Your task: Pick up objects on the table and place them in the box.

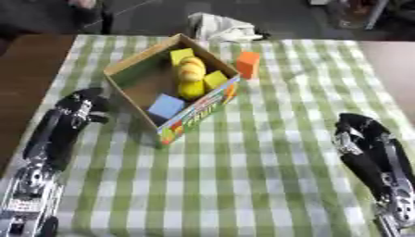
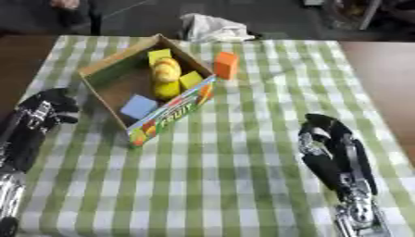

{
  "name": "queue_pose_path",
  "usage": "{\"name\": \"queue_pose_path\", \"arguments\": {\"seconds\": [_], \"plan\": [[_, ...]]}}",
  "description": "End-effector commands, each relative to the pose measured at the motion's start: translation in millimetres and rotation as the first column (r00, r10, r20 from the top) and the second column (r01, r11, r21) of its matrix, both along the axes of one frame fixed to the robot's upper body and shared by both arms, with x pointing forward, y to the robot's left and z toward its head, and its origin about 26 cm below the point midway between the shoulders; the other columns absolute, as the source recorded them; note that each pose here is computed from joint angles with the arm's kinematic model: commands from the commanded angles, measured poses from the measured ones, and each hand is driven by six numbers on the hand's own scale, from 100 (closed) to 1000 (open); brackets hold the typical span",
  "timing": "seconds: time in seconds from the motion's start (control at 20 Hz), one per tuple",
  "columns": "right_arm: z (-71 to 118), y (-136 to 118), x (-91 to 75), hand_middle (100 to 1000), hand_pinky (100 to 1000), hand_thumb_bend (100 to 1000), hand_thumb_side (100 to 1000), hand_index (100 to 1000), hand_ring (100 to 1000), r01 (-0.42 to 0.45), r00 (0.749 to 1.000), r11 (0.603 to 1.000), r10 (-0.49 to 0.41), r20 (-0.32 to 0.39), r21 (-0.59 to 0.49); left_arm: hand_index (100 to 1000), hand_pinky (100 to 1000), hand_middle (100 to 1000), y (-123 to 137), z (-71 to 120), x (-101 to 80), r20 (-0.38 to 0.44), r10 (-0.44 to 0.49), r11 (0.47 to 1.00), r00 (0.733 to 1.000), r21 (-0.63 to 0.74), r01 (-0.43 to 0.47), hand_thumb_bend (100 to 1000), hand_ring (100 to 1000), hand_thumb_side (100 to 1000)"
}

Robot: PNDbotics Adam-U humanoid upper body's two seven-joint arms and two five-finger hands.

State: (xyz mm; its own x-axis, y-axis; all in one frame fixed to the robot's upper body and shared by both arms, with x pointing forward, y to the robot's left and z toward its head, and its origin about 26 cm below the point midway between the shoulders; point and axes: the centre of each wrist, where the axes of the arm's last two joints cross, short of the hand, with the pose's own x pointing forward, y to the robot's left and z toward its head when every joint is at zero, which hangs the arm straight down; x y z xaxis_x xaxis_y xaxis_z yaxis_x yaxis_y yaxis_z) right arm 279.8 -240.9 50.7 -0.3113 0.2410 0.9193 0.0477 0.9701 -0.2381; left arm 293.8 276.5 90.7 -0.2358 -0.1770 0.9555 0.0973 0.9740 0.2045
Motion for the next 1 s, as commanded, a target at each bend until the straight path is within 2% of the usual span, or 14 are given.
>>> {"name": "queue_pose_path", "arguments": {"seconds": [0.05, 0.3, 0.55, 0.7, 0.8, 1.0], "plan": [[7.3, -1, 1.1, 592, 714, 100, 340, 726, 842, -0.006, 1.0, 1.0, 0.006, 0.027, -0.014, 782, 647, 626, 0, 5.2, -0.1, 0.019, -0.008, 1.0, 1.0, 0.012, 0.007, 170, 694, 698], [15.1, -4, 4.8, 597, 716, 100, 334, 734, 845, -0.01, 0.999, 0.999, 0.012, 0.047, -0.035, 781, 647, 625, 0, 5.8, 0.0, 0.021, -0.008, 1.0, 1.0, 0.012, 0.008, 169, 693, 698], [71.4, -19, 24.1, 673, 732, 100, 304, 790, 869, -0.018, 0.981, 0.98, 0.055, 0.186, -0.196, 782, 647, 625, 0, 2.9, -1.2, 0.007, -0.015, 1.0, 1.0, 0.018, 0.015, 169, 693, 700], [105.1, -27, 34.4, 759, 755, 100, 359, 850, 905, -0.012, 0.966, 0.952, 0.09, 0.244, -0.305, 782, 647, 625, -1, -0.1, -2.2, -0.005, -0.029, 0.999, 1.0, 0.018, 0.029, 169, 693, 699], [117.5, -34, 44.8, 783, 766, 100, 390, 867, 925, -0.022, 0.969, 0.932, 0.109, 0.223, -0.361, 782, 647, 625, -4, -1.7, -2.5, -0.011, -0.046, 0.999, 0.999, 0.018, 0.047, 168, 693, 699], [140.3, -52, 68.6, 816, 792, 100, 454, 887, 966, -0.028, 0.985, 0.878, 0.105, 0.135, -0.479, 782, 646, 625, -8, -1.8, -1.5, -0.013, -0.082, 0.996, 0.997, 0.024, 0.083, 165, 693, 699]]}}
